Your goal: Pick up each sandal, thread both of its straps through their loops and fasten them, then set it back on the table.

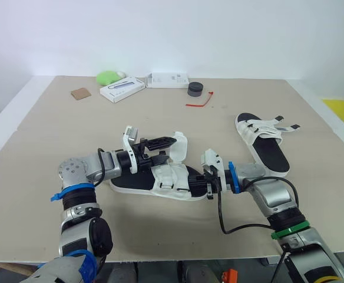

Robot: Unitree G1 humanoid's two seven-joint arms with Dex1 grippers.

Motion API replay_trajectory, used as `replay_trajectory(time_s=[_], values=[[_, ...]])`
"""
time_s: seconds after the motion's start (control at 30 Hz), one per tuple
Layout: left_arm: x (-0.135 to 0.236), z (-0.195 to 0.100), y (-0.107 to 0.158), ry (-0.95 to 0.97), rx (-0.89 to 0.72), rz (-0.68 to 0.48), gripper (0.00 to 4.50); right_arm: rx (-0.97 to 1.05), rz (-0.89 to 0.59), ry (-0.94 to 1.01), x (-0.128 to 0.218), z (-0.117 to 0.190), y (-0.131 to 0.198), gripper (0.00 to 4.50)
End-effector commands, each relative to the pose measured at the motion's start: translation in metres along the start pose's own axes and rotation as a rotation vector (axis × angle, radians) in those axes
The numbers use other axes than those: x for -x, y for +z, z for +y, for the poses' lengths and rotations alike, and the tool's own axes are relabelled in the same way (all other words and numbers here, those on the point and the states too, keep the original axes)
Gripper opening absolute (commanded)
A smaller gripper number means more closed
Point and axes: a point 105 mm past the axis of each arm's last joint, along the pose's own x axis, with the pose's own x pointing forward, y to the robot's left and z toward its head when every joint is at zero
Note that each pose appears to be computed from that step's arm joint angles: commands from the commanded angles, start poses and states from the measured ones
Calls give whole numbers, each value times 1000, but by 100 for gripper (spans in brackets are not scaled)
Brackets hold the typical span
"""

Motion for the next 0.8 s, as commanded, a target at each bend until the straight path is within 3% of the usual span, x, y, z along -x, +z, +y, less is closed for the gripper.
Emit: replay_trajectory(time_s=[0.03,0.2,0.43,0.6,0.8], values=[[0,-1,2,-3,0,-25,448,-121,139,-25,1,2,-43,0],[-4,-4,11,11,-19,-66,448,-120,139,-21,0,3,-43,0],[-12,-24,45,39,-78,-144,448,-122,139,-13,-1,5,-45,0],[-22,-20,52,97,-82,-126,448,-123,138,-11,-2,6,-45,0],[-38,-22,40,103,-78,-23,448,-127,135,-12,-2,7,-45,0]])
